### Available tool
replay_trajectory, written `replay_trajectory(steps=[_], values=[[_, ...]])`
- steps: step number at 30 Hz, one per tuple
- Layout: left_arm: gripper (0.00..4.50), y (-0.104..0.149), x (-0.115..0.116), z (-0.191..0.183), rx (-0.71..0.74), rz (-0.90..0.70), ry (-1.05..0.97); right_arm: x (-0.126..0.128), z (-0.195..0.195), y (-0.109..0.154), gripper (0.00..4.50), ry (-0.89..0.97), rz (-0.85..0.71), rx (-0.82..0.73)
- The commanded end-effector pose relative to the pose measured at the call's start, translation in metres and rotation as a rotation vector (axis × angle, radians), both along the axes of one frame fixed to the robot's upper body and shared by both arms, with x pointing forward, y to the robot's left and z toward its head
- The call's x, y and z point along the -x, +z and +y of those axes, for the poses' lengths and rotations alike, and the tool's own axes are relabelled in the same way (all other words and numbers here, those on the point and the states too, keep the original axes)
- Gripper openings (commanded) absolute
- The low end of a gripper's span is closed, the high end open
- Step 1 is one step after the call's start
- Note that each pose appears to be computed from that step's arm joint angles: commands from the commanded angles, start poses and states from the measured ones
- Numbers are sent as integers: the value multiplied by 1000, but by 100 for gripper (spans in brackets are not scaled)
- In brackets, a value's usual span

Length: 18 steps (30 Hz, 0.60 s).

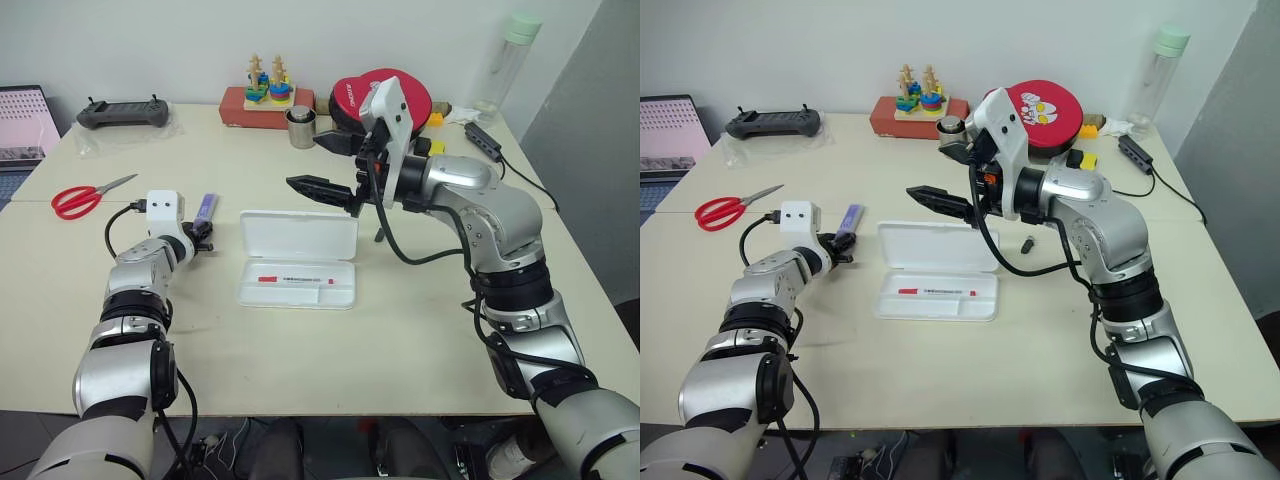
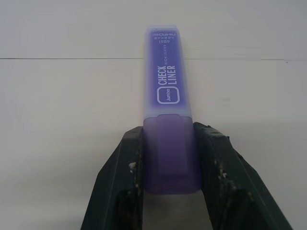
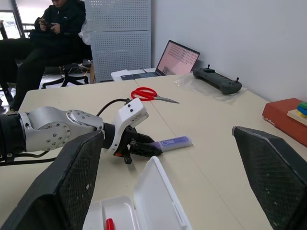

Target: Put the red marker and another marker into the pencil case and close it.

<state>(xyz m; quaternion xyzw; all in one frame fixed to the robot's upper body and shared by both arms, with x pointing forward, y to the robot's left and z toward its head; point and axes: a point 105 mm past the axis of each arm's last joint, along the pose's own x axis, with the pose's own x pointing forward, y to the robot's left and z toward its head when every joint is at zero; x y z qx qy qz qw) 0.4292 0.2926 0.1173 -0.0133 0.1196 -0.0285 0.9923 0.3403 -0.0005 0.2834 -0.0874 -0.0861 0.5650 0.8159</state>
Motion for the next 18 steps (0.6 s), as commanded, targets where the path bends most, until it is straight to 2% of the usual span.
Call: replay_trajectory(steps=[1, 4, 6, 8, 11, 13, 15, 18], values=[[120, 103, 13, -55, 10, -393, -434, 17, -20, 13, 450, 65, -36, -32], [120, 143, 56, -98, -62, -480, -820, 26, -35, 11, 450, 106, -17, -20], [120, 152, 83, -117, -99, -457, -1034, 32, -43, 6, 450, 131, -7, 9], [120, 150, 100, -129, -164, -388, -1190, 33, -47, 1, 450, 136, -7, 38], [120, 130, 117, -135, -328, -229, -1364, 30, -52, 0, 450, 113, -15, 55], [120, 95, 124, -128, -510, -19, -1441, 29, -58, -2, 450, 91, -22, 65], [120, 73, 121, -117, -653, 85, -1464, 30, -62, -4, 450, 81, -25, 71], [120, 57, 111, -106, -710, 151, -1439, 35, -63, -10, 450, 77, -21, 77]])
